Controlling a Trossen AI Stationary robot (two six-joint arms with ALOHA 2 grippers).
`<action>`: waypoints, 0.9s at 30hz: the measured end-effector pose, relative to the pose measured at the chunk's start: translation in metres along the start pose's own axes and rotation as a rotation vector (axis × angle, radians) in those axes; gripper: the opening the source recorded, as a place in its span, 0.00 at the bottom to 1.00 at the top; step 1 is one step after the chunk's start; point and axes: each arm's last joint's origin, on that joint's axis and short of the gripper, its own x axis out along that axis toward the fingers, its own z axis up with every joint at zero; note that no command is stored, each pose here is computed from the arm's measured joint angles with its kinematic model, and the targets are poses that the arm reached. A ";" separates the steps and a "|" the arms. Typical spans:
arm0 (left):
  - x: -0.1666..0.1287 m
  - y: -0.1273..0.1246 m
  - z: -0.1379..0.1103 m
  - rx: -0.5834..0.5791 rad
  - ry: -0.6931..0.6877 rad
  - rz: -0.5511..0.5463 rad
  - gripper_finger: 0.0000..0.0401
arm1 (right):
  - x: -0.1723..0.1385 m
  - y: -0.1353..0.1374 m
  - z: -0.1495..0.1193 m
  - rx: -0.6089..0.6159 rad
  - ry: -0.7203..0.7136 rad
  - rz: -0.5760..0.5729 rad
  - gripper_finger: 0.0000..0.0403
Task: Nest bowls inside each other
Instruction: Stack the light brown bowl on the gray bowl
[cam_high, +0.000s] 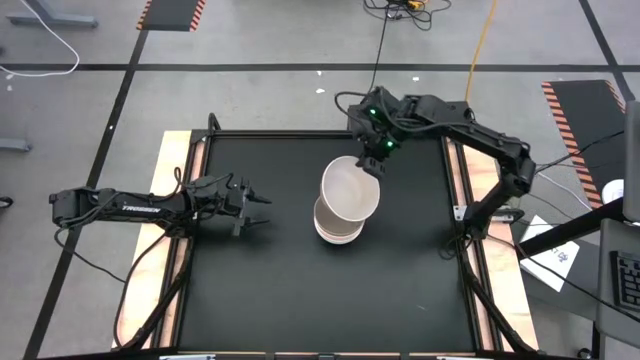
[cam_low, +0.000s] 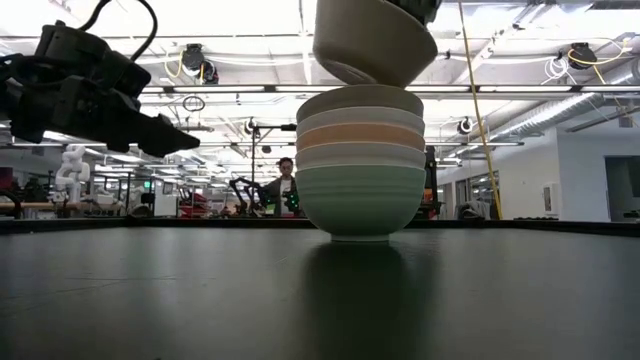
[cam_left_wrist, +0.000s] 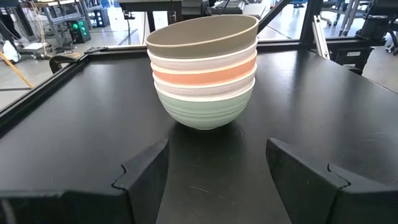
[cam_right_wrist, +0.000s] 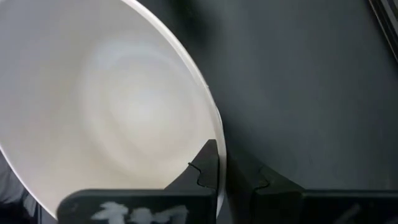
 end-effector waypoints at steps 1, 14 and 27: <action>0.000 0.000 0.000 -0.001 0.003 0.000 0.68 | 0.000 0.000 0.003 0.004 0.011 0.001 0.00; 0.000 0.000 -0.002 -0.002 0.018 -0.002 0.68 | 0.034 -0.010 0.023 0.081 0.178 0.017 0.00; 0.000 0.000 -0.002 0.005 0.016 -0.002 0.68 | 0.046 -0.008 0.016 0.140 0.293 0.031 0.01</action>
